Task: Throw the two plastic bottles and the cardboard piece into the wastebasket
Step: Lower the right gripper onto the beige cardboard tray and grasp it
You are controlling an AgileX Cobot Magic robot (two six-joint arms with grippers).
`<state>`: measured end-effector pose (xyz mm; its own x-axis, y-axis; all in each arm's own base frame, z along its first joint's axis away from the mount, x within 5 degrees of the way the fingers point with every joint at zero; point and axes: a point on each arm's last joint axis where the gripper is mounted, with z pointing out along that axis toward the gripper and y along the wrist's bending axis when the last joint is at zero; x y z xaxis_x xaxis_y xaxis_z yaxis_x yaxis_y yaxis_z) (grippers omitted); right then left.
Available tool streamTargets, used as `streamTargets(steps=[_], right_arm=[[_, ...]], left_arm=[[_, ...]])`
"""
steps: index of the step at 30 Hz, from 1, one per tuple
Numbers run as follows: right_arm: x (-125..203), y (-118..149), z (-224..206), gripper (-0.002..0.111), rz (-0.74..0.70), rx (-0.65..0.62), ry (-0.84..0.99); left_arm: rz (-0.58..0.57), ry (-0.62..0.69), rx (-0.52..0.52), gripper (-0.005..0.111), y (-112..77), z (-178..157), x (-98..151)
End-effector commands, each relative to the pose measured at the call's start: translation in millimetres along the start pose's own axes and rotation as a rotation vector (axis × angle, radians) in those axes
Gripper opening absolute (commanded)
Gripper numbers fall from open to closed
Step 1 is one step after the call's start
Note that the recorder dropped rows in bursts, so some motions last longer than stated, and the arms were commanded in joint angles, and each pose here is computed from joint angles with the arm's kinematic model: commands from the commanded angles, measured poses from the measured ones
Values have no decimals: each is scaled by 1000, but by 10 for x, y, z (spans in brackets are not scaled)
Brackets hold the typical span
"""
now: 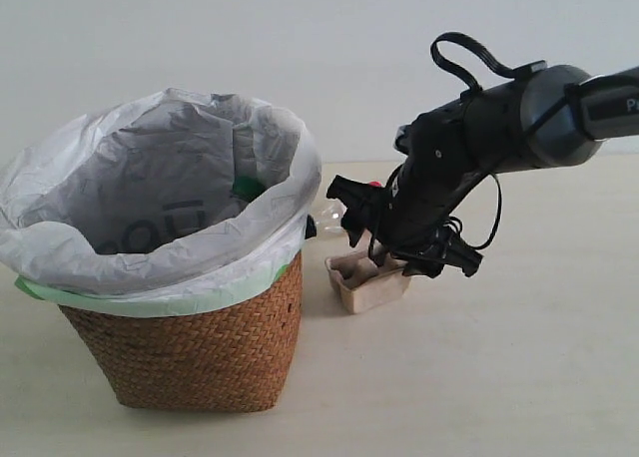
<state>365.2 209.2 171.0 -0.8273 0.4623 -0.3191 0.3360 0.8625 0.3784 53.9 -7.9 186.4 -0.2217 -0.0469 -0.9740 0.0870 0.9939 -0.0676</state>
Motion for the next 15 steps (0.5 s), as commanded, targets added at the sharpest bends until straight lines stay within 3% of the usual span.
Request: streamTargets(steps=[1, 9, 15], right_arm=[[47, -26, 120, 62, 81, 14, 14], [127, 37, 202, 62, 88, -20, 11], [110, 14, 94, 62, -29, 28, 7]], left_arm=[[-8, -1, -4, 6, 3, 1, 8], [-8, -1, -4, 6, 3, 1, 8], [-8, -1, -4, 6, 3, 1, 8]])
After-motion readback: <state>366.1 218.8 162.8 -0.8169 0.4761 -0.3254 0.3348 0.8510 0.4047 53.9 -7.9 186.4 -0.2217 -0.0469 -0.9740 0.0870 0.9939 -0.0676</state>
